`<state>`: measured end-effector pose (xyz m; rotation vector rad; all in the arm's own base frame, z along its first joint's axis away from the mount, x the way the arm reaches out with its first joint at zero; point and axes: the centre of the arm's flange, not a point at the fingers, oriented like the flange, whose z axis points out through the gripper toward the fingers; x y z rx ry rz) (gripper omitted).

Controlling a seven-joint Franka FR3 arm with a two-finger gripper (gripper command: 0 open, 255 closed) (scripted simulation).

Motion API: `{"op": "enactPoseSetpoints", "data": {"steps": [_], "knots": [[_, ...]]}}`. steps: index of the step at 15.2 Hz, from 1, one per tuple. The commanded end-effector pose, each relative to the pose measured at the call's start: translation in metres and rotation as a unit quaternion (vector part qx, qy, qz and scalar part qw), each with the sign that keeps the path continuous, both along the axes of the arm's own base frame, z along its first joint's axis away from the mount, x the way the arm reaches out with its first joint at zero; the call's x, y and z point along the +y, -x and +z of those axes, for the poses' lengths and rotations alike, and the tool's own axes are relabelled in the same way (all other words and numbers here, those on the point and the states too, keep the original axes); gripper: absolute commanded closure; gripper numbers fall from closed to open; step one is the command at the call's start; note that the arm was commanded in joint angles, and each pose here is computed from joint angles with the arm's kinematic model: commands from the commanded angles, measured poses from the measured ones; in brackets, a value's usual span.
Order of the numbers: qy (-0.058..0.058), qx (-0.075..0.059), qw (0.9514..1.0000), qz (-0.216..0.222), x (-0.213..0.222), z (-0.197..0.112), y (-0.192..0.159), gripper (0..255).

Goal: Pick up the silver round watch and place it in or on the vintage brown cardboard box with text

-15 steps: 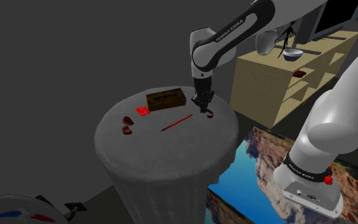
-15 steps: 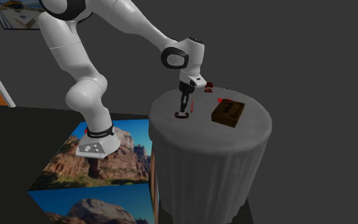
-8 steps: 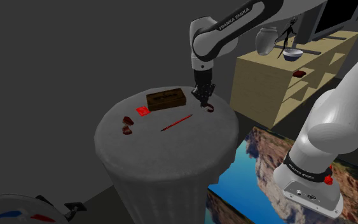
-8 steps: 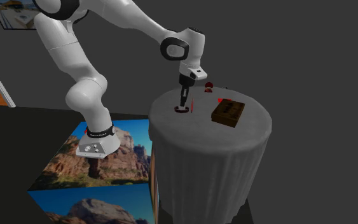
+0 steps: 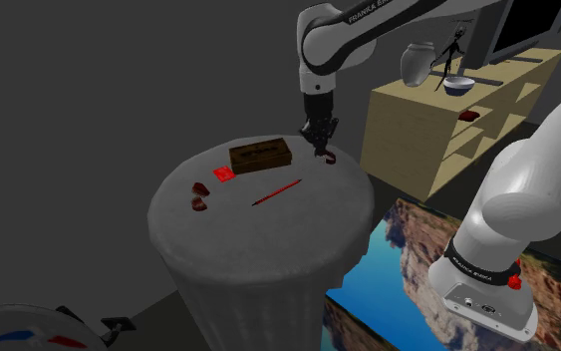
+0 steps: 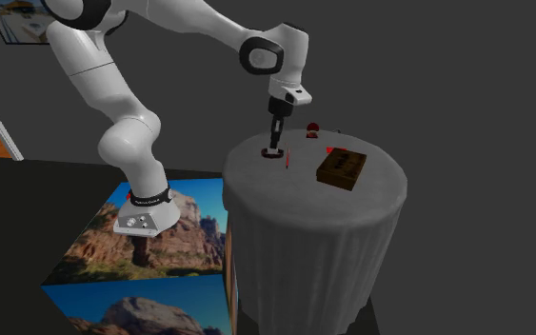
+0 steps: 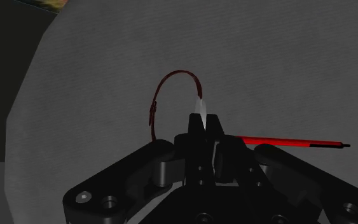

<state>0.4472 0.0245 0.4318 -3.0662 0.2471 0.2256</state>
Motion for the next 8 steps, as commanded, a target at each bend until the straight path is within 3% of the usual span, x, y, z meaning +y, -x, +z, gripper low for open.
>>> {"op": "enactPoseSetpoints", "data": {"steps": [1,8], "knots": [[0.000,0.000,1.0000,0.000,0.000,0.010,0.000,255],[0.000,0.000,1.0000,0.000,0.000,0.044,0.000,255]]}}
